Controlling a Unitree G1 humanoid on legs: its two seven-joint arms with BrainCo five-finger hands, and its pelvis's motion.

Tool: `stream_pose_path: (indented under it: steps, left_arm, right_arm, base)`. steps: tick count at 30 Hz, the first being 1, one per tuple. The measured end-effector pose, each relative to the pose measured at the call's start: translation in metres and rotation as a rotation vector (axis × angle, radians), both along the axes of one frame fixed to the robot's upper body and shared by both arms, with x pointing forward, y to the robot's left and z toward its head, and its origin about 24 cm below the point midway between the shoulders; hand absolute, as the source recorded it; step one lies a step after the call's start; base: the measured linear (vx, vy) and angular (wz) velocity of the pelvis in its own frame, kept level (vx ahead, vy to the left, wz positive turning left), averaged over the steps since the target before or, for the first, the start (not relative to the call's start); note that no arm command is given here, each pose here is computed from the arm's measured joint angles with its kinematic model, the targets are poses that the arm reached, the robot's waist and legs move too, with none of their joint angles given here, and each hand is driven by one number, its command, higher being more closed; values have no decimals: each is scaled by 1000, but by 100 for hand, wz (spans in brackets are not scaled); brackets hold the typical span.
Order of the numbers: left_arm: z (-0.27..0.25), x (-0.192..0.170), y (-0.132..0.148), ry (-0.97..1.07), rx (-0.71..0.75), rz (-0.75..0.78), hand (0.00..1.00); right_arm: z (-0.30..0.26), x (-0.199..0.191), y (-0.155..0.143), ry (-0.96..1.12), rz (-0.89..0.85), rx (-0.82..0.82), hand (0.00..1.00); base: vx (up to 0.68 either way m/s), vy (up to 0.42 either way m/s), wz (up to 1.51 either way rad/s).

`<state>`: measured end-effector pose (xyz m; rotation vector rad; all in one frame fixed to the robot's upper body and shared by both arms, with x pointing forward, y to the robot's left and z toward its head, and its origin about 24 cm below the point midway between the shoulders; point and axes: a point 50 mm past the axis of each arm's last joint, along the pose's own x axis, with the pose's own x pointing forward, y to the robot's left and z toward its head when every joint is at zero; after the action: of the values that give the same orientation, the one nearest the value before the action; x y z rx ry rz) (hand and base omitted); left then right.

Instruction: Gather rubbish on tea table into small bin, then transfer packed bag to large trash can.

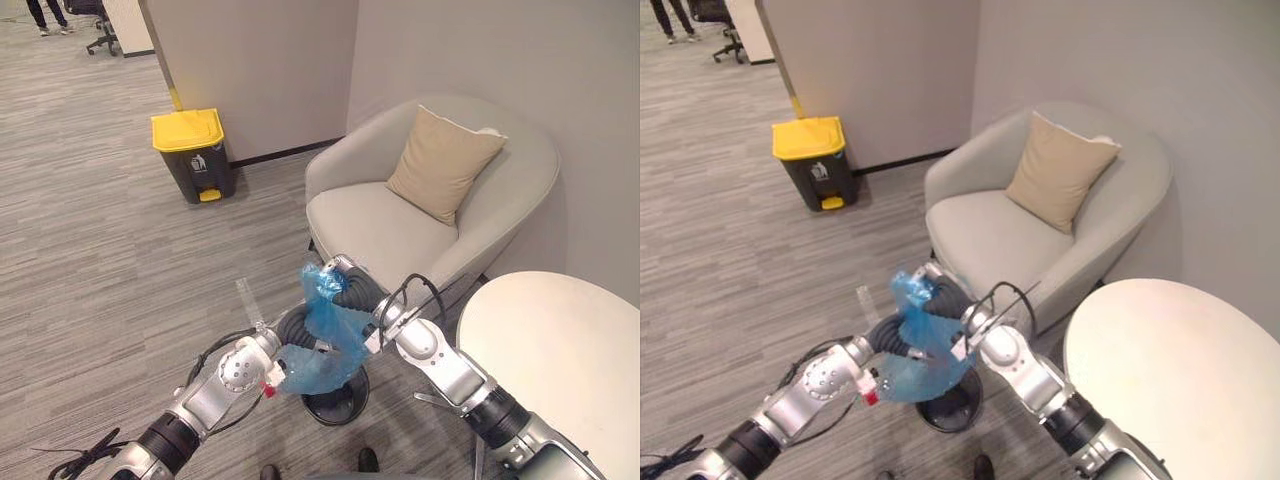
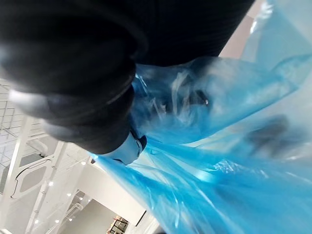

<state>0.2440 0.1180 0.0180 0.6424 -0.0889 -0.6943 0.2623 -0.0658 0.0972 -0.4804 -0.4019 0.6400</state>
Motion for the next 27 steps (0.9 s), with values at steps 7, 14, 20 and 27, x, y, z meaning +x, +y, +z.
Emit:
stream_pose_path:
  steps: [7,14,20,27]
  left_arm:
    - [-4,2,3,10,0,41,0]
    - [-16,-9,8,65,-38,100,0]
    - [-39,-20,16,165,-1,153,0]
    - [-52,-26,17,217,14,183,0]
  right_arm:
    - [1,3,1,15,-26,25,100]
    - [0,4,-5,27,-65,46,100]
    - [0,5,-8,40,-99,87,100]
    - [-11,9,-7,86,-138,103,100]
  base:
    - [0,0,0]
    - [0,-1,5]
    - [1,-2,3]
    - [0,0,0]
